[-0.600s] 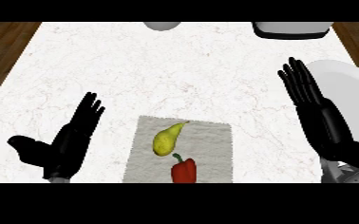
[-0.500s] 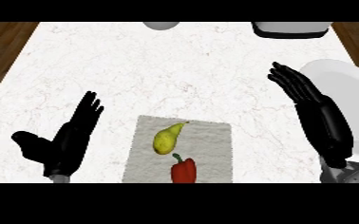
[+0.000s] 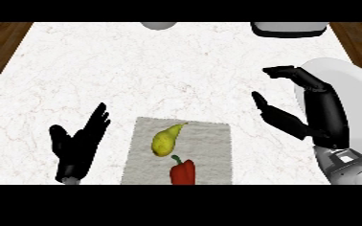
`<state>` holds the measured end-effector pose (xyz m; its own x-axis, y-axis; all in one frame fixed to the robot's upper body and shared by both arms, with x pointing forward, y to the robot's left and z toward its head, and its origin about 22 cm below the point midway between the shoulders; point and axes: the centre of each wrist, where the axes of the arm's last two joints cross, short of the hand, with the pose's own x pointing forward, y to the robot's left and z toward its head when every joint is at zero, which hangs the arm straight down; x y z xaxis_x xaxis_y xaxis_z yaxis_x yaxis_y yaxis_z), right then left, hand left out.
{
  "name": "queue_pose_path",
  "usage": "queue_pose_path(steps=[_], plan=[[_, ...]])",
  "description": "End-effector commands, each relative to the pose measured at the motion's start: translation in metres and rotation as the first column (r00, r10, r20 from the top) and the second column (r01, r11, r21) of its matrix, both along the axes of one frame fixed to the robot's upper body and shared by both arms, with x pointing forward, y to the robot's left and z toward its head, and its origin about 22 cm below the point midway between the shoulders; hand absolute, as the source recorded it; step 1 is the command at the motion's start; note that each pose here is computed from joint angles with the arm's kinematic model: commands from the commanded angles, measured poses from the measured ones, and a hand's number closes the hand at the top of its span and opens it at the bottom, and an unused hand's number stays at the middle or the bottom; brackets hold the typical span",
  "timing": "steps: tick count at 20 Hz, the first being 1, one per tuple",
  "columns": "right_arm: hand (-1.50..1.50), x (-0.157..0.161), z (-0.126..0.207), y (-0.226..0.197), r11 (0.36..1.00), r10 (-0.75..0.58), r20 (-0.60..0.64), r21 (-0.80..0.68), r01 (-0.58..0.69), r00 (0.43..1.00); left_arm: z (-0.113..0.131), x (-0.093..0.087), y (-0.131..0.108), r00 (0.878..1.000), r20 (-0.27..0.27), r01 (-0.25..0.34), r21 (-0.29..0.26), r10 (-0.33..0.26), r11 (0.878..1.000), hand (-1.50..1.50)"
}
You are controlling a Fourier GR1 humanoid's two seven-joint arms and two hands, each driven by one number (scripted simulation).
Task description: Pick the bell pepper from the placemat and place it in the plate
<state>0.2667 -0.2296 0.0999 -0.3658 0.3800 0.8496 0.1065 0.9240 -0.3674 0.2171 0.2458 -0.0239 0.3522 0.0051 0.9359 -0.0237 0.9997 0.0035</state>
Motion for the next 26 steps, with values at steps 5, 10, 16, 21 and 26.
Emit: queue_pose_path(steps=[5, 10, 16, 21, 26], plan=[[-1.5, -0.038, -0.032, 0.022, 0.999, -0.01, 0.059, 0.036, 0.008, 0.998, -0.016, 0.01, 0.002, 1.0, -0.023, 0.013, 0.001, -0.013, 1.0, 0.0], [-1.5, -0.052, 0.006, 0.019, 0.974, 0.051, -0.085, -0.216, -0.068, 0.995, -0.015, 0.015, 0.002, 1.0, -0.015, 0.013, -0.001, -0.013, 1.0, 0.0], [-1.5, -0.081, 0.009, 0.028, 0.851, 0.098, -0.322, -0.464, -0.247, 0.942, -0.006, 0.02, -0.012, 0.999, -0.023, 0.027, 0.003, -0.027, 1.0, 0.0], [-1.5, -0.081, 0.038, 0.055, 0.774, 0.041, -0.382, -0.572, -0.271, 0.923, -0.001, 0.02, 0.005, 0.999, -0.024, 0.034, -0.008, -0.034, 0.999, 0.0], [-1.5, -0.086, 0.025, 0.122, 0.758, 0.027, -0.432, -0.58, -0.3, 0.902, -0.01, 0.022, -0.01, 0.999, -0.037, 0.034, -0.009, -0.034, 0.999, 0.0]])
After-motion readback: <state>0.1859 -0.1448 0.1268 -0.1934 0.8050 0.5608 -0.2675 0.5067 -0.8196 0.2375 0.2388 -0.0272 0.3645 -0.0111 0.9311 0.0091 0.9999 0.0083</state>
